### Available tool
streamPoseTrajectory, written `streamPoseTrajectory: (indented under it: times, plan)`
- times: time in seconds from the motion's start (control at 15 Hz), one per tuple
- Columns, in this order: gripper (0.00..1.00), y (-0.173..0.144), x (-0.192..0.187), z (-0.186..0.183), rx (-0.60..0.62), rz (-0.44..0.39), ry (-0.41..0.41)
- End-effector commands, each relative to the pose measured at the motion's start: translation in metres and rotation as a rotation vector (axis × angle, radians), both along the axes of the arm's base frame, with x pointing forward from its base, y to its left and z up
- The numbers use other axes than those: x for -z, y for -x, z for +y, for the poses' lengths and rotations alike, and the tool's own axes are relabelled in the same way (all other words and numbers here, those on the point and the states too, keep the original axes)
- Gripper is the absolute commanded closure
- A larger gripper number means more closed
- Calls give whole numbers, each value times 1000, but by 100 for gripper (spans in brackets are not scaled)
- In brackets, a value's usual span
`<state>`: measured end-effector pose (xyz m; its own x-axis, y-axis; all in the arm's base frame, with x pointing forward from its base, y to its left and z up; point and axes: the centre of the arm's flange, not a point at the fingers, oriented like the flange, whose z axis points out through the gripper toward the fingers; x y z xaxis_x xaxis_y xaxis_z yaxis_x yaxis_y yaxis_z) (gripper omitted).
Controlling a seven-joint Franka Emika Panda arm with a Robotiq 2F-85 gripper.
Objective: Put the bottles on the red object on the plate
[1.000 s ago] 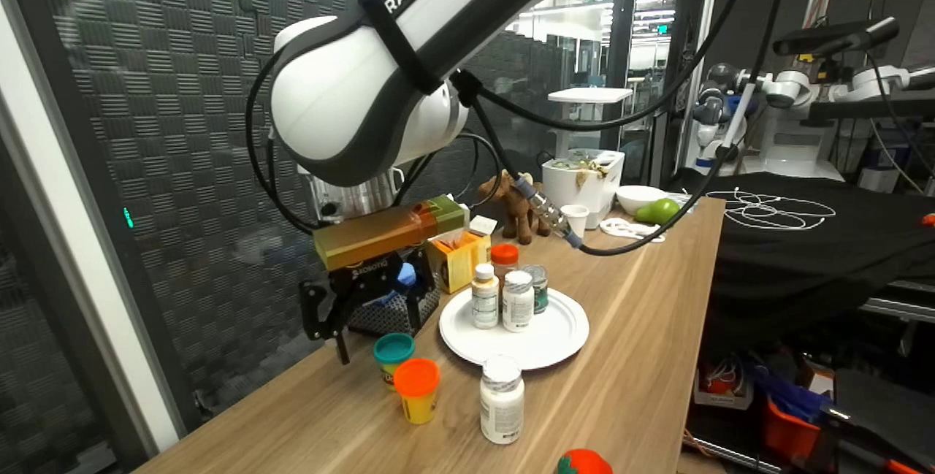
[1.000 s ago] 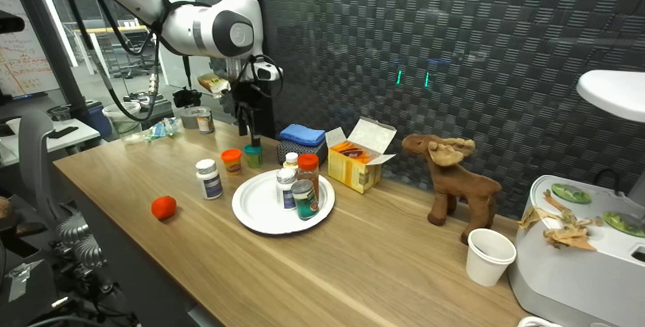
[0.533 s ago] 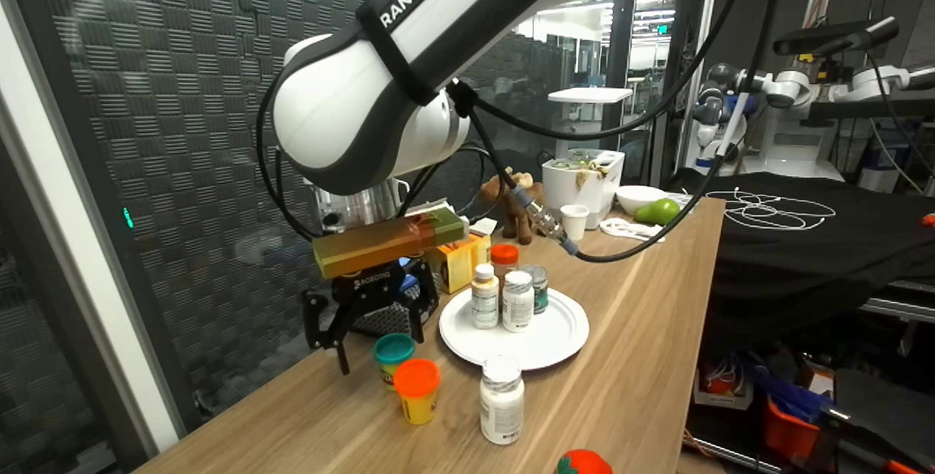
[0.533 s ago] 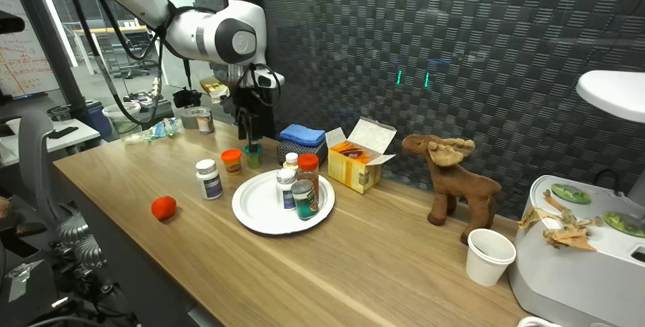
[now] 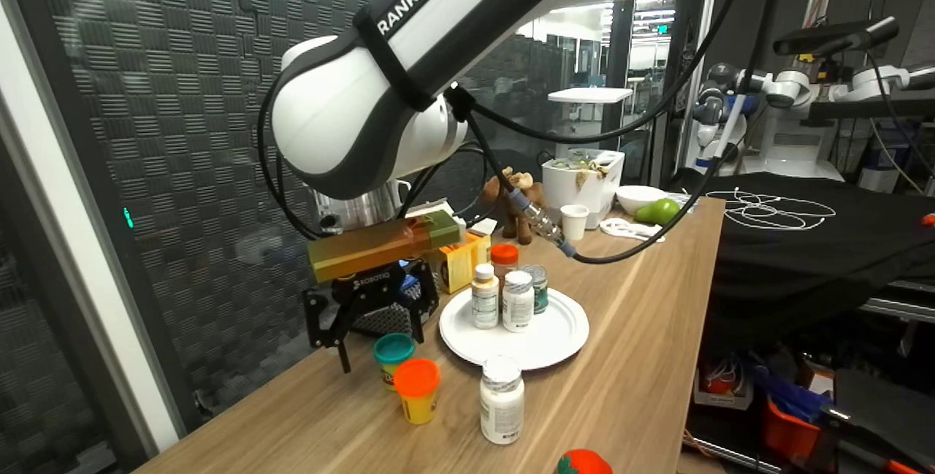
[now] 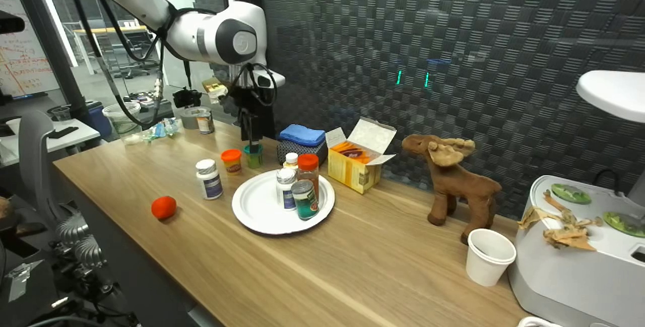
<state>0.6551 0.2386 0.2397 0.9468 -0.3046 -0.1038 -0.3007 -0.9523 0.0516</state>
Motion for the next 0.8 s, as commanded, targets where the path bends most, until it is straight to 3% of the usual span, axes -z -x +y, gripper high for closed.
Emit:
streamPoseTrajectory:
  times: [0.0, 0.13, 0.2, 0.33, 0.6, 0.73]
  plan:
    - [9, -11, 1, 3, 41, 9, 31]
    - [9, -11, 5, 0, 61, 15, 49]
    - [34, -11, 6, -1, 69, 18, 53]
    - [38, -11, 6, -2, 83, 13, 65]
    - [69, -10, 4, 0, 108, 2, 72]
    - [73, -6, 0, 2, 132, 9, 60]
